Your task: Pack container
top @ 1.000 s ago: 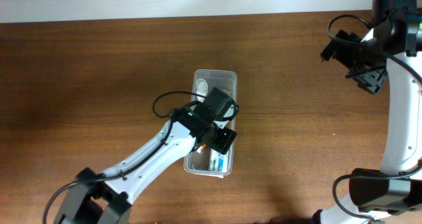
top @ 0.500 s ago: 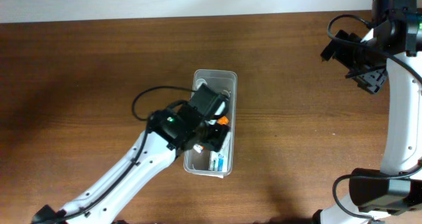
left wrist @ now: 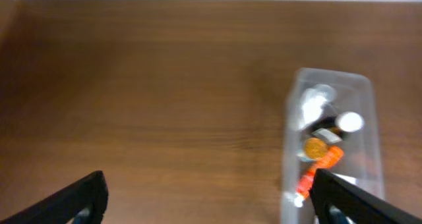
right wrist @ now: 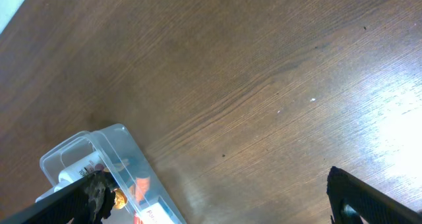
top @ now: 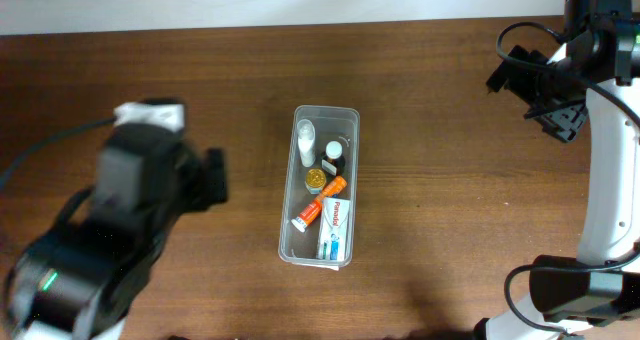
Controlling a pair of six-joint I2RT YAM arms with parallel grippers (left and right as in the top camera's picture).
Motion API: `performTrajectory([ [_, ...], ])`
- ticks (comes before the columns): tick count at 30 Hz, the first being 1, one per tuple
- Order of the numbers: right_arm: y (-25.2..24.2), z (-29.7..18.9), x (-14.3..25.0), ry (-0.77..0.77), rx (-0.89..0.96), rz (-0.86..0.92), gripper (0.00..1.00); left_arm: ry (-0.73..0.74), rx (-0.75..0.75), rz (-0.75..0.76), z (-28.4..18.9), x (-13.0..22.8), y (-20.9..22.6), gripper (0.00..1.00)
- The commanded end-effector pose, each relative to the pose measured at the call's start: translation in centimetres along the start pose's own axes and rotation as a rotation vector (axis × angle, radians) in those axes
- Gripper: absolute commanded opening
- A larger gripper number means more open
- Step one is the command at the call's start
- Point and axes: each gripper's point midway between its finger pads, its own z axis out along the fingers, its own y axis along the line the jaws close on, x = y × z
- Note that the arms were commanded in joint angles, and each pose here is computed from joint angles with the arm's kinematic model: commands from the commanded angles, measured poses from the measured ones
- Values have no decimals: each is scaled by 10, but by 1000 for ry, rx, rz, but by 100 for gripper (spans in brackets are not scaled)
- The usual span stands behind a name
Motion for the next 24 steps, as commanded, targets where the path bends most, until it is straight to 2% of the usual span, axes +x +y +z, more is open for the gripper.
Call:
performTrajectory([
  [1, -1, -9, 2, -19, -13, 2, 98, 5, -106, -49, -11, 9, 33, 100],
  [6, -1, -9, 2, -19, -13, 2, 99, 35, -143, -68, -22, 24, 49, 99],
  [24, -1, -9, 2, -20, -13, 2, 98, 53, -117, -66, -19, 26, 44, 99],
])
